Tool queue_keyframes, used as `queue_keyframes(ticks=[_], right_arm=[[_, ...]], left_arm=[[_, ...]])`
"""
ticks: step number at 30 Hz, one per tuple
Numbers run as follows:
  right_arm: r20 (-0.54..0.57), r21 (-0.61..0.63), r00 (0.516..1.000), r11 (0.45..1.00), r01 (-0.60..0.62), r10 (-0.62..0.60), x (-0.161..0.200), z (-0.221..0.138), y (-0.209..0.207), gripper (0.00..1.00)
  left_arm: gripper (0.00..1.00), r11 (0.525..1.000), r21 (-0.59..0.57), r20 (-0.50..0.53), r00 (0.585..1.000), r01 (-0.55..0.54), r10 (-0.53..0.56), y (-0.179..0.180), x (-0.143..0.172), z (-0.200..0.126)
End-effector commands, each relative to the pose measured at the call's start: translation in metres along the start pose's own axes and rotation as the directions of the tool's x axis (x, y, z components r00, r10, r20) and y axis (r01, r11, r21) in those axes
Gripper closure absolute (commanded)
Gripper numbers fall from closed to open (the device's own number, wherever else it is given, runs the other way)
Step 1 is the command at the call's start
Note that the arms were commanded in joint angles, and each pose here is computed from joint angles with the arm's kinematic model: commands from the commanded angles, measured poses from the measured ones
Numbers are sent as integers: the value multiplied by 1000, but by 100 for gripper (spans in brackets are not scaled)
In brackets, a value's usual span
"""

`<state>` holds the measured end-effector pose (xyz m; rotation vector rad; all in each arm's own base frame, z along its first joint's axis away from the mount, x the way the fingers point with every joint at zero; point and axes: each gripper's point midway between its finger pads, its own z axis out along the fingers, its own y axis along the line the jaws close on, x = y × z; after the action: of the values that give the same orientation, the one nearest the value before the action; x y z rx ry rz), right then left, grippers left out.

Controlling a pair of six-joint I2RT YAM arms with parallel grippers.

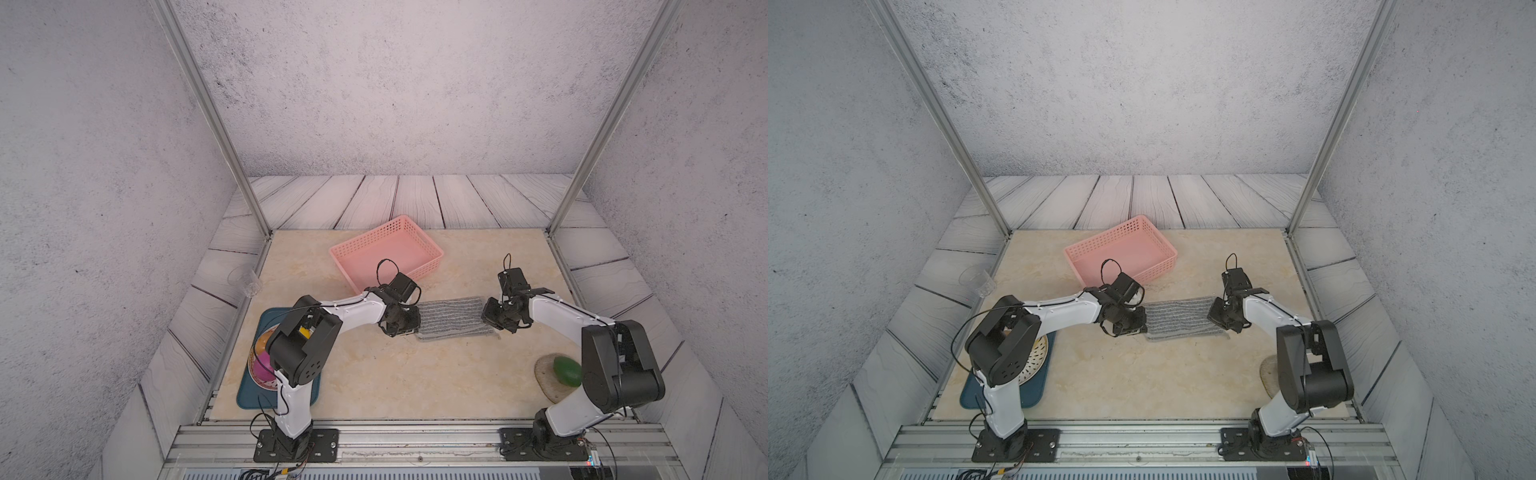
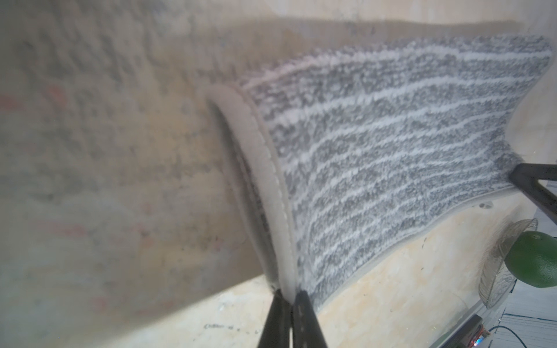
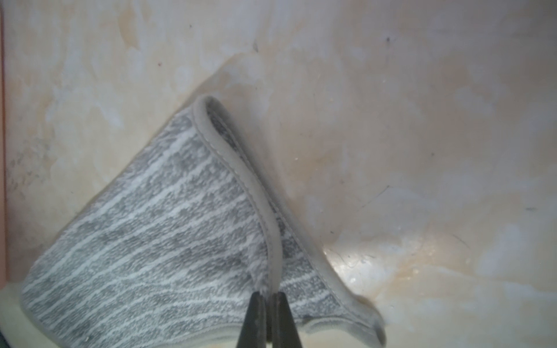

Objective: Fold the square dishcloth
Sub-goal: Smooth out the cleaning item at the center of the board.

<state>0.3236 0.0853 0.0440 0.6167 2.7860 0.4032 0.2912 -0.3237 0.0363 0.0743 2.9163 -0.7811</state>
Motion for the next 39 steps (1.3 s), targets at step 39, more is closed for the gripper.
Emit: queue_keyframes(ticks=[39], right_arm=[[-4, 107, 1000, 994, -1, 1, 28, 14, -43, 100]], left_arm=[[100, 997, -64, -22, 999, -40, 39, 12, 16, 14]])
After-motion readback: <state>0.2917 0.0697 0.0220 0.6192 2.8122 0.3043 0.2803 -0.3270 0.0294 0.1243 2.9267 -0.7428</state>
